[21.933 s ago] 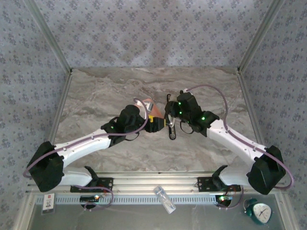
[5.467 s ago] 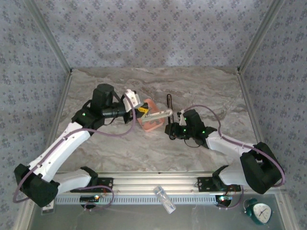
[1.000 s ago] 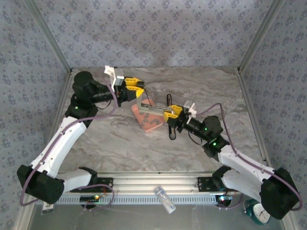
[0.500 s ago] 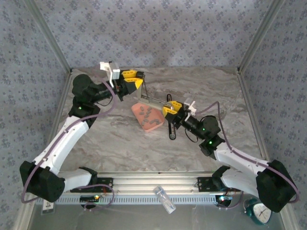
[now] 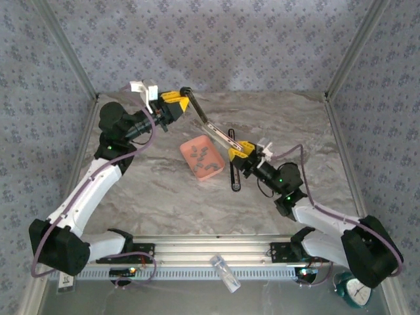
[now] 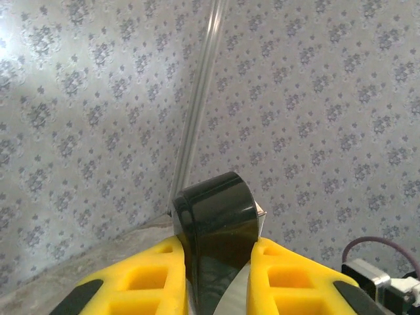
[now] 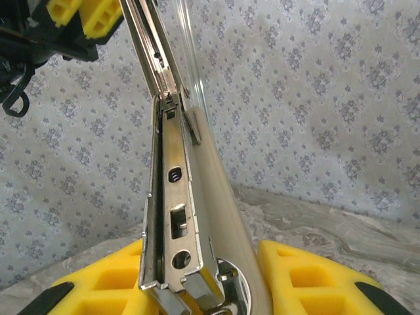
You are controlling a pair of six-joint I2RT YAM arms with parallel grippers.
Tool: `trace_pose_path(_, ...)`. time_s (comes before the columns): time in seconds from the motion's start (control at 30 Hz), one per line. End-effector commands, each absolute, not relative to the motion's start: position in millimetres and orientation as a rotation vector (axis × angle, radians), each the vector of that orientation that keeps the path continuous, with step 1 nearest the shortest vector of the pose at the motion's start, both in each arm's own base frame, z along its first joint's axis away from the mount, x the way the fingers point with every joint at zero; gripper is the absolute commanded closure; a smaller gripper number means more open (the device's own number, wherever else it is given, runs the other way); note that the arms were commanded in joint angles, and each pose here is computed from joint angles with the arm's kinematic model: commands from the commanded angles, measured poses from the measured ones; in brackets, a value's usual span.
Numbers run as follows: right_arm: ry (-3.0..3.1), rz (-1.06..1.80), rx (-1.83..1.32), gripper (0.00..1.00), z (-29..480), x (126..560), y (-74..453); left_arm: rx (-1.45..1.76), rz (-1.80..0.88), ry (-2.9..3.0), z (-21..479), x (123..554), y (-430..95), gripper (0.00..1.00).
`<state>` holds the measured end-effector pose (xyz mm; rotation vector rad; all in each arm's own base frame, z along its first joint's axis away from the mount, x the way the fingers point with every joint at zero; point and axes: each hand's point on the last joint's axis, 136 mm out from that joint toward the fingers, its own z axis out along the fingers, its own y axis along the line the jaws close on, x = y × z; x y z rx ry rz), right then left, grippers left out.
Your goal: Load the staples into the stapler
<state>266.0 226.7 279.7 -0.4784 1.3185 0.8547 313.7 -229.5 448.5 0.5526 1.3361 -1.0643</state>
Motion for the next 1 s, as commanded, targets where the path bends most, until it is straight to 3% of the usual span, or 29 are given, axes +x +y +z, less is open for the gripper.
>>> trace_pose_path(0.0, 1.452, 0.835, -0.662, 1.00, 230.4, 248.2, 232.7, 0.386, -0.924, 1.071, 529.1, 296.0, -179.0, 1.00)
trace_pose_path(0.23, 1.417, 0.836, -0.657, 1.00, 245.1, 241.6, 227.4, 0.328, -0.962, 1.089, 518.1, 304.4, -176.8, 1.00)
trace_pose_path(0.63, 1.305, 0.801, -0.697, 1.00, 291.5, 228.4, 224.2, 0.203, -0.896, 1.266, 456.3, 331.1, -167.0, 1.00)
trace_pose_path(0.97, 1.321, 0.821, -0.650, 1.00, 279.6, 230.7, 220.9, 0.127, -0.919, 1.274, 454.0, 335.6, -157.6, 1.00)
